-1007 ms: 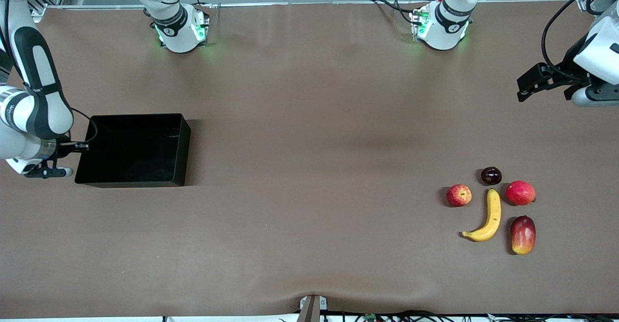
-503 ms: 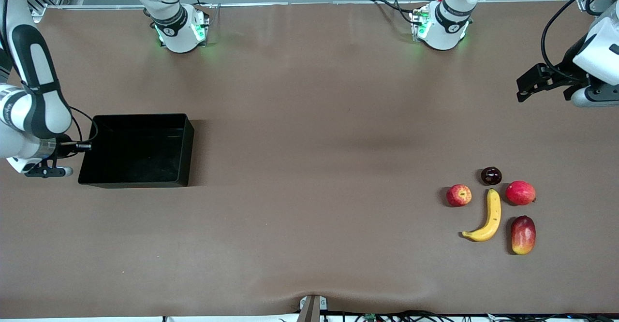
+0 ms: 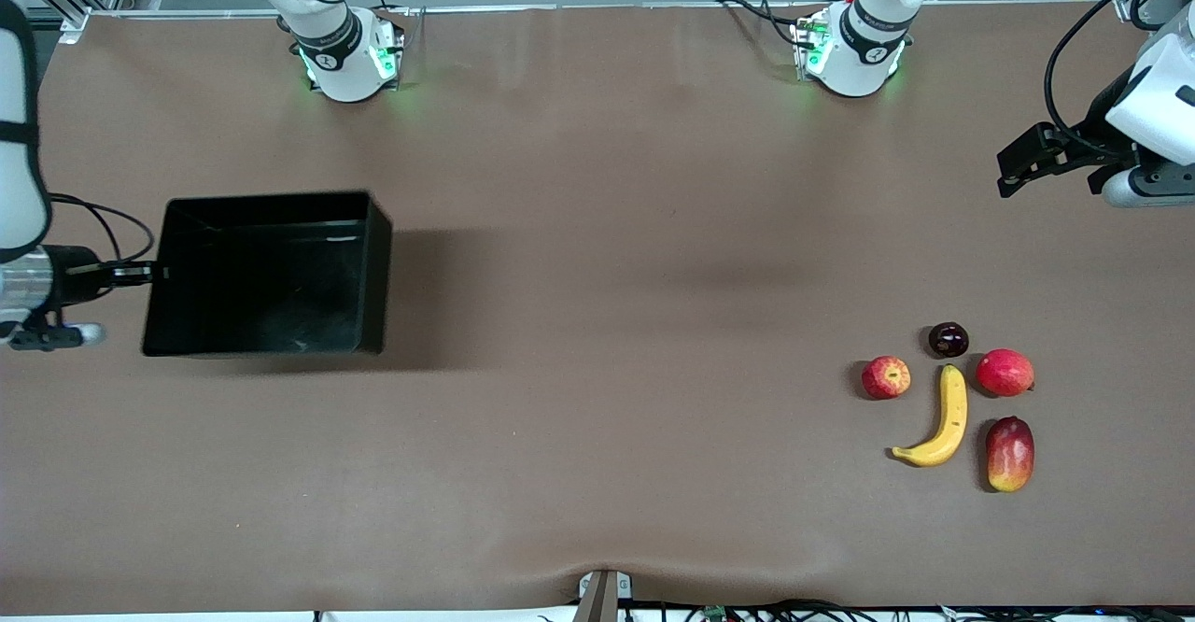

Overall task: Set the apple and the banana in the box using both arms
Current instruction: 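Push the black box toward the fruit with the right gripper, then withdraw the right gripper while the left gripper reaches the red apple, then close the left gripper on the red apple and lift it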

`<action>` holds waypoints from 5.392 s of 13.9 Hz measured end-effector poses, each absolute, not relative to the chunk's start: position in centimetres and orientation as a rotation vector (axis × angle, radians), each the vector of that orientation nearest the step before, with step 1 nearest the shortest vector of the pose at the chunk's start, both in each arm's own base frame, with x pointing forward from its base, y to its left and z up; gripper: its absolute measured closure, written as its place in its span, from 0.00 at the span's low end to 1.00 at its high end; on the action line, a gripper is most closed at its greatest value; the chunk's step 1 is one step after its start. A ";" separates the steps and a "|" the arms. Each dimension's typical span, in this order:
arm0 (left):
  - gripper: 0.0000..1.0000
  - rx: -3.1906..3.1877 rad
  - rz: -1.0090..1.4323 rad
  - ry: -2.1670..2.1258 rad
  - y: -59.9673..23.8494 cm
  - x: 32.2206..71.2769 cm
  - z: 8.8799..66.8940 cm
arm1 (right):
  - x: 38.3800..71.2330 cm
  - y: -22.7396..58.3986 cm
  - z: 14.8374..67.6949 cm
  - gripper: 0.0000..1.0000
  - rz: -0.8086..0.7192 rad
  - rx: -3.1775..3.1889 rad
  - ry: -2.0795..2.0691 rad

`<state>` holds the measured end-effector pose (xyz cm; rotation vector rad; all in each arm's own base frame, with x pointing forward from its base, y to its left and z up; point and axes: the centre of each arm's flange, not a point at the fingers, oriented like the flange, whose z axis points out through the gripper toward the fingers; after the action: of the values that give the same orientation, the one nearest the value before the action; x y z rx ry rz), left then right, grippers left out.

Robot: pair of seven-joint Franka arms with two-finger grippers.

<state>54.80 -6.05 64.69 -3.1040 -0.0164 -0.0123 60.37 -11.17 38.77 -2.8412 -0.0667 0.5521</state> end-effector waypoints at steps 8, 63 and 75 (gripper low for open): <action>0.00 -3.107 -0.059 -0.018 -6.1 55.2 64.9 | 59.6 19.8 40.9 0.94 0.511 -2.938 0.078; 0.12 -3.162 0.102 -0.062 -4.2 67.9 20.7 | 54.1 -7.1 61.8 0.00 0.062 -3.066 0.096; 0.36 -3.176 0.044 0.125 -12.5 67.0 31.9 | 54.2 -6.1 62.1 0.00 0.055 -3.078 0.068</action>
<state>67.01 -12.52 31.88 -3.1757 0.1247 0.0442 54.15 -6.05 62.06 -3.0779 0.0677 0.0554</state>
